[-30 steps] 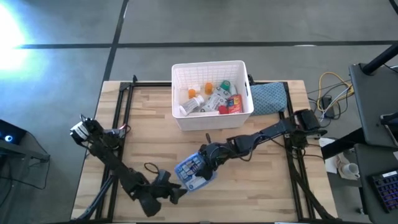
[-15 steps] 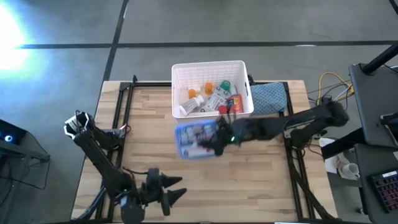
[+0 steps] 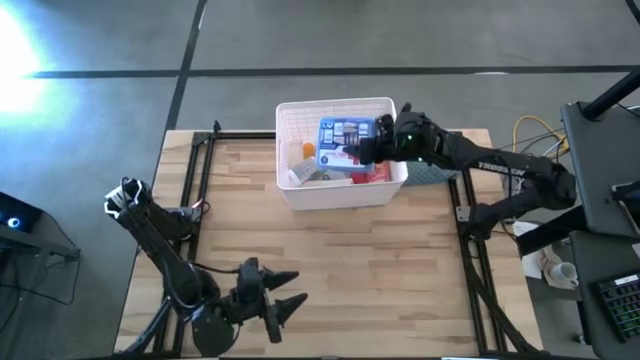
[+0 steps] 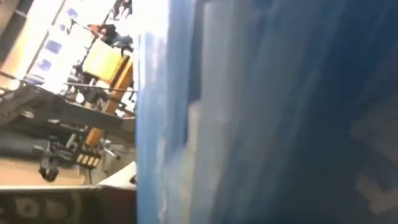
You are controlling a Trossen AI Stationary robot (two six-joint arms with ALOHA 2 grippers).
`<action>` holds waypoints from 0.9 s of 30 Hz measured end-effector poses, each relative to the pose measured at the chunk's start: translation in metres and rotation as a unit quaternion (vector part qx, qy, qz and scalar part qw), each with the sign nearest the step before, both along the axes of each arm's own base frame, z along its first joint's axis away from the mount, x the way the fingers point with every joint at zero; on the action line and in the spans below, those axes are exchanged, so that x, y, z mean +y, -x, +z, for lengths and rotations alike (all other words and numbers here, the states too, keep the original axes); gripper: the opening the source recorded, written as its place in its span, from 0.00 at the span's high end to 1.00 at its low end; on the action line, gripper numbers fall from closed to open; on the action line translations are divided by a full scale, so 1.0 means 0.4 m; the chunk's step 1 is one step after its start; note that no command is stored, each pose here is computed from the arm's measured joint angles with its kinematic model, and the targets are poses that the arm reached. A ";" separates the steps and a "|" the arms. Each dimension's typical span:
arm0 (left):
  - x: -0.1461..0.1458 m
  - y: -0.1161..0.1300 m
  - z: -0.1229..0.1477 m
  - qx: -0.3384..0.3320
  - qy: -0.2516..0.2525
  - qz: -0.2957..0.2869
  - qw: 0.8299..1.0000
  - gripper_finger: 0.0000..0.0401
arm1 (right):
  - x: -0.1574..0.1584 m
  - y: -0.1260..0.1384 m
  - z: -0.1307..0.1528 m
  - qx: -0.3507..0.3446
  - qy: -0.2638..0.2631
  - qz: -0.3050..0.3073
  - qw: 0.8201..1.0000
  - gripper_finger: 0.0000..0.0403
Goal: Pick & place medical supplies in basket/bin
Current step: Put the blue first aid kit box into the white container, then return to Home Position
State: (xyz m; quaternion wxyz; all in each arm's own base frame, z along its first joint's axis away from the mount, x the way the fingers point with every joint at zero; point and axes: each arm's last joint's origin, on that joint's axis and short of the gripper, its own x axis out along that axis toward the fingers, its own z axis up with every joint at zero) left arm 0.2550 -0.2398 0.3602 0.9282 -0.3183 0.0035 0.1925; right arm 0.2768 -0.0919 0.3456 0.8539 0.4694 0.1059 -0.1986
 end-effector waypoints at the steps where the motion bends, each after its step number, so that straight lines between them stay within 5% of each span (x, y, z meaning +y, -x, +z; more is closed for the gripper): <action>1: 0.002 -0.002 0.000 0.000 0.000 0.001 1.000 0.32 | -0.011 0.001 -0.003 0.001 -0.001 0.000 1.000 0.56; 14: 0.082 -0.091 -0.004 0.033 0.029 -0.073 0.996 0.32 | -0.099 0.007 -0.034 0.020 -0.006 -0.022 1.000 0.36; 27: 0.128 -0.125 -0.001 0.052 0.001 -0.096 0.994 0.32 | -0.022 0.168 0.106 0.010 0.166 -0.086 0.982 0.28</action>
